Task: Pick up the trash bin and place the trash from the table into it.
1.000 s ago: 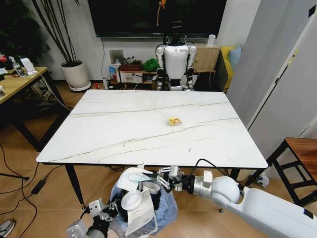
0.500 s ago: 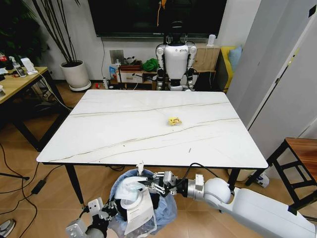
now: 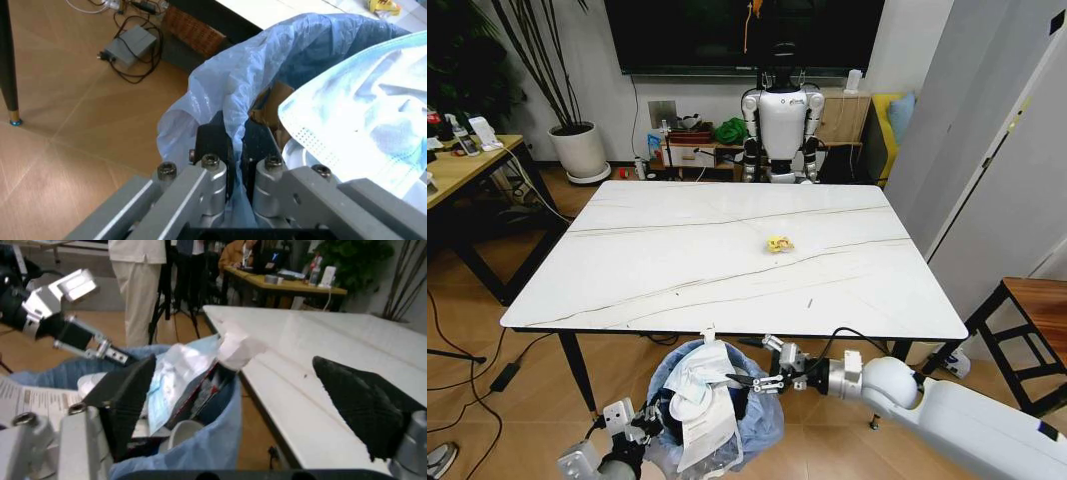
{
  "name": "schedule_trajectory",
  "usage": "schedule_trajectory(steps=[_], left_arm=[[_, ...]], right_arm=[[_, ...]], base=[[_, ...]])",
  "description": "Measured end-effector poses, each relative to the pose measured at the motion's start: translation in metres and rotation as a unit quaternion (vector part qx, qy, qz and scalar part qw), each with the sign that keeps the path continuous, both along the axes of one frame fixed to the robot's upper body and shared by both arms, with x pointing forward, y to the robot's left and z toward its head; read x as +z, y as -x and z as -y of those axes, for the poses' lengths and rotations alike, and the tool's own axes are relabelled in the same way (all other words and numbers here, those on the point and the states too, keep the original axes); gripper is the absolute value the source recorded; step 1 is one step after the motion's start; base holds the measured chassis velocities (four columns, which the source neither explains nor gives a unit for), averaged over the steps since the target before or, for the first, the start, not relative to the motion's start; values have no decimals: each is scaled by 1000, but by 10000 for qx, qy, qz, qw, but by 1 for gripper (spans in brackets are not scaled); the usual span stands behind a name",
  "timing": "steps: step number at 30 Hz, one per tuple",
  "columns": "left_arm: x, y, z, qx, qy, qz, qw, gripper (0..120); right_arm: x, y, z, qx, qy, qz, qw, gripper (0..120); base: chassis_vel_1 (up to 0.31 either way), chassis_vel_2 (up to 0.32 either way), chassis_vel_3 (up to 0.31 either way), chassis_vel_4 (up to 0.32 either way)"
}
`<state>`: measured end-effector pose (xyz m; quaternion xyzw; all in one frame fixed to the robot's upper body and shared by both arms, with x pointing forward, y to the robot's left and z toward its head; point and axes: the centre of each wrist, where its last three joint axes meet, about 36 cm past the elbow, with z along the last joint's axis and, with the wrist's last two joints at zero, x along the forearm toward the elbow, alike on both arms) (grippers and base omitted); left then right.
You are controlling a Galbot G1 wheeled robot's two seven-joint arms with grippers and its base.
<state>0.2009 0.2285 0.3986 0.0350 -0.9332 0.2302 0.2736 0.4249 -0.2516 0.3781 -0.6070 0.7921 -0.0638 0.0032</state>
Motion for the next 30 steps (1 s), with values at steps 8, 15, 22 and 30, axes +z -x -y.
schedule_trajectory(steps=[8,15,22,30], left_arm=[[3,3,-3,3,-48,12,10000,0],[4,2,-3,-49,-48,24,10000,0],[3,3,-2,-45,-46,8,10000,0],[4,6,0,38,-18,5,10000,0]], right_arm=[[35,-31,4,-948,-563,-15,9939,100],[25,-74,-4,-1936,-668,-348,9782,100],[2,-126,-14,-2665,-260,-618,9615,100],[-17,-189,-42,-3109,289,-525,9486,100]], base=[[0,0,0,0],[0,0,0,0],[0,0,0,0],[0,0,0,0]])
